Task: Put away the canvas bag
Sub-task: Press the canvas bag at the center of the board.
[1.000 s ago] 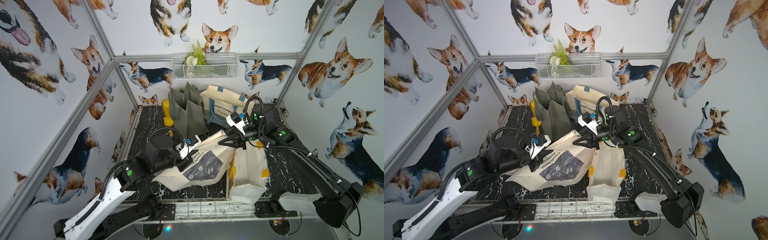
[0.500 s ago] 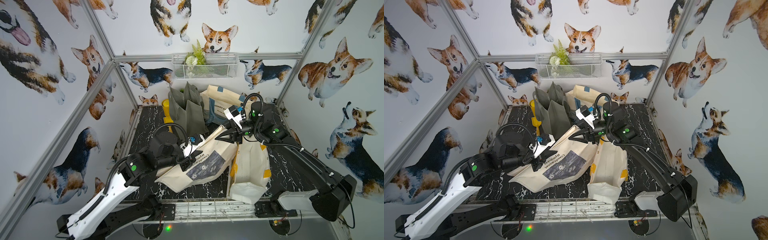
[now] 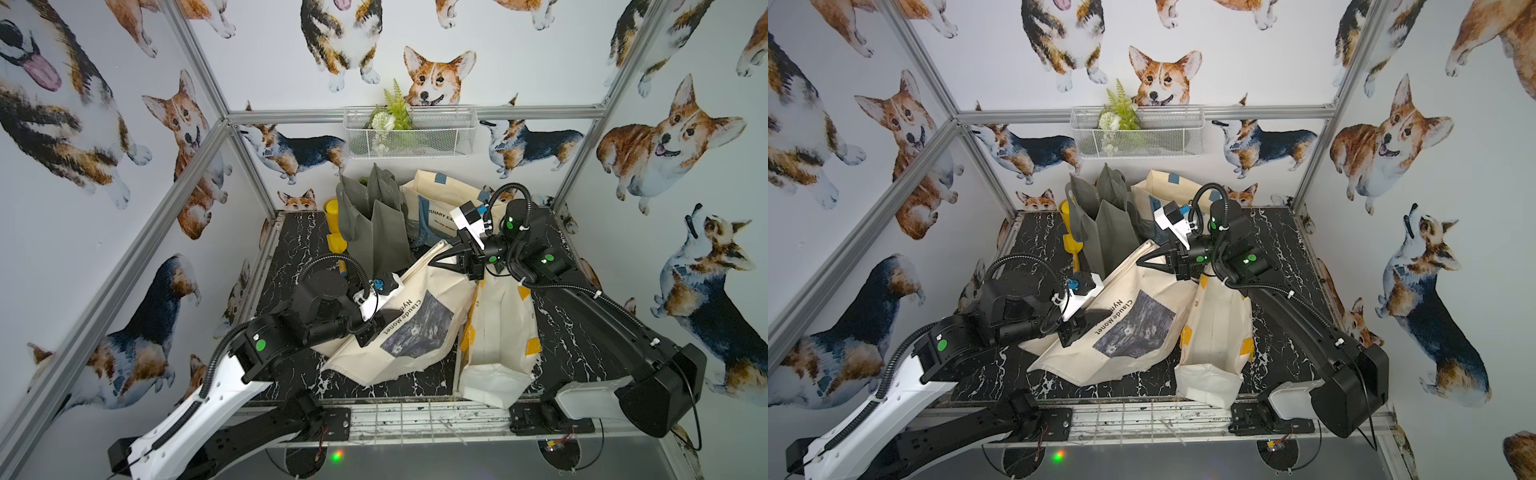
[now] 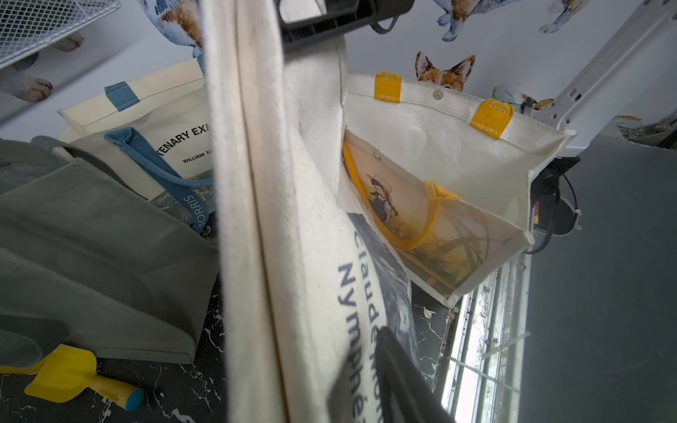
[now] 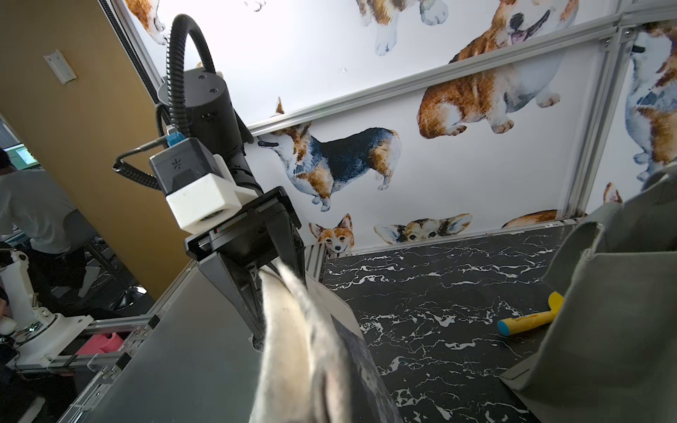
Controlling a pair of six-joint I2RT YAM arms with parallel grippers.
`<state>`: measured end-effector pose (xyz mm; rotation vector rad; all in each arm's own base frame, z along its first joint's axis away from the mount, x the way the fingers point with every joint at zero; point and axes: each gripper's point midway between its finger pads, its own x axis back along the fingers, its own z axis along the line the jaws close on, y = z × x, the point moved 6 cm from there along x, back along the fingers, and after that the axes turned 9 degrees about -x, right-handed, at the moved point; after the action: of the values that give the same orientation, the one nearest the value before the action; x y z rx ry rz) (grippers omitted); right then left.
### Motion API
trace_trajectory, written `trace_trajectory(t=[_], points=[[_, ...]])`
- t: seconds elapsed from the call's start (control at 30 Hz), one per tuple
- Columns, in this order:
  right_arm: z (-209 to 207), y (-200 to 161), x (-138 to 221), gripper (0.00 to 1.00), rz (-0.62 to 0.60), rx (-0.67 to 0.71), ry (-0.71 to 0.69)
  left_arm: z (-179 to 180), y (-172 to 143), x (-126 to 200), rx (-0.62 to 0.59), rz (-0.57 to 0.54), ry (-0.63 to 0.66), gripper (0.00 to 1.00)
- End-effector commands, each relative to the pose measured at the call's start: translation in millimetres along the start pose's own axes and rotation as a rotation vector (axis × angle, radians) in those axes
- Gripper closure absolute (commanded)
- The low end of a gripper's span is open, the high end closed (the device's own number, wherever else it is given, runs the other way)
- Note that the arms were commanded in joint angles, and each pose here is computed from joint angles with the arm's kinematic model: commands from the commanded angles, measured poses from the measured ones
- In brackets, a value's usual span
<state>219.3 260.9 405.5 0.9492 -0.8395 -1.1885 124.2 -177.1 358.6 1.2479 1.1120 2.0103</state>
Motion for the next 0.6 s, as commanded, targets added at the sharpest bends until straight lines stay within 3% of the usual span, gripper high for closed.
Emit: trace_trajectory(t=[0.0,0.13,0.23,0.4,0.57], points=[[-0.4,21.6,-6.1,1.00,-0.024,0.084,0.046,-3.8,-11.4,0.8,0.060,0.050,-0.013,0.79],[-13.9,26.3,-19.2,1.00,-0.014,0.082,0.058,-1.6,-16.0,-1.7,0.139,0.071,0.014,1.00],[-27.2,31.2,-26.6,0.93,-0.017,0.076,0.049,-3.1,-23.2,-2.1,0.217,0.081,0.023,1.00],[-39.4,44.6,-35.2,0.50,-0.037,0.054,0.032,4.1,-29.5,13.5,0.375,0.041,0.137,1.00],[-43.7,59.3,-29.1,0.32,-0.102,0.055,-0.070,17.1,-38.6,46.7,0.620,-0.093,0.330,1.00]])
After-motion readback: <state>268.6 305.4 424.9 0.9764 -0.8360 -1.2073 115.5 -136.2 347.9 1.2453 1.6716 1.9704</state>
